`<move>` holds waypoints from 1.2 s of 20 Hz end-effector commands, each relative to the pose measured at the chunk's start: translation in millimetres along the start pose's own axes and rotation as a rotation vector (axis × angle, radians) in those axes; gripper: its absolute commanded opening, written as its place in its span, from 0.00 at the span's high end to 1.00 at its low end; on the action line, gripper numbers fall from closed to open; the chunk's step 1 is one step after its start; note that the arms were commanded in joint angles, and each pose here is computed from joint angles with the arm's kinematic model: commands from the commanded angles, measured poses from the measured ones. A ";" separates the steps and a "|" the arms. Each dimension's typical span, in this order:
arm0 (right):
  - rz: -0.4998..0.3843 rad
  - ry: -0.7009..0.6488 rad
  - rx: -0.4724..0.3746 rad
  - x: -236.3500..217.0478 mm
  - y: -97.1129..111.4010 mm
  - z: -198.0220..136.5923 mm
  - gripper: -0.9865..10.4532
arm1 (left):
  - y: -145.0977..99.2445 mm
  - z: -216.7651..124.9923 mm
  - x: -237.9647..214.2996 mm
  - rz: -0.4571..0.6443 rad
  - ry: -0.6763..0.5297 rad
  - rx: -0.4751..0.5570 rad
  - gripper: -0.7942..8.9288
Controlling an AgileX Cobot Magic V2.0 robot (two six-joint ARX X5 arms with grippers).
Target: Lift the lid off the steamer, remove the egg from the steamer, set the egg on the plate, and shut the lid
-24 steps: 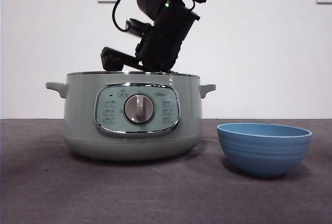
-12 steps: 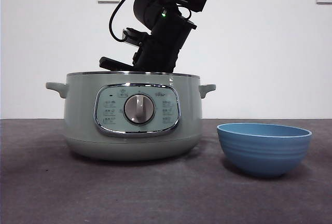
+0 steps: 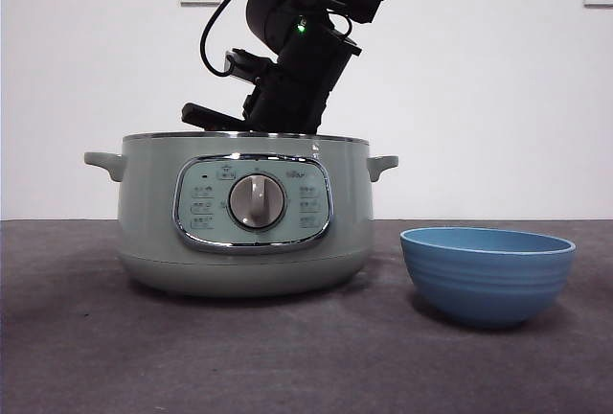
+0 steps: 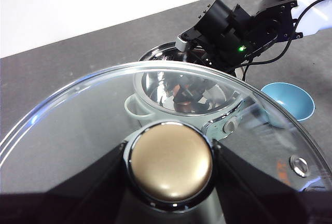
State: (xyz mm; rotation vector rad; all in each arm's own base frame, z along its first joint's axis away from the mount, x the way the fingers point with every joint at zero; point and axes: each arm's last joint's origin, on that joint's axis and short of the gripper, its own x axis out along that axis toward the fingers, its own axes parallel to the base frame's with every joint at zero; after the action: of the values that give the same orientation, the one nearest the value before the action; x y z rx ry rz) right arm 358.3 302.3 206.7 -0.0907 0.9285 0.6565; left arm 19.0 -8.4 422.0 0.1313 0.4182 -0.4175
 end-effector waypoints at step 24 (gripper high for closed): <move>-0.287 -0.032 -0.043 -286.6 -35.1 -49.8 0.92 | -1.3 8.8 -7.5 -0.052 -0.111 0.012 0.93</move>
State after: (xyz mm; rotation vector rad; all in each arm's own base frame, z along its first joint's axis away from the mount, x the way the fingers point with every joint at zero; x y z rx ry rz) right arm 220.6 116.4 393.8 -0.2330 0.8351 0.4056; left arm 19.4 -10.3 424.5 0.1145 0.3917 -0.4720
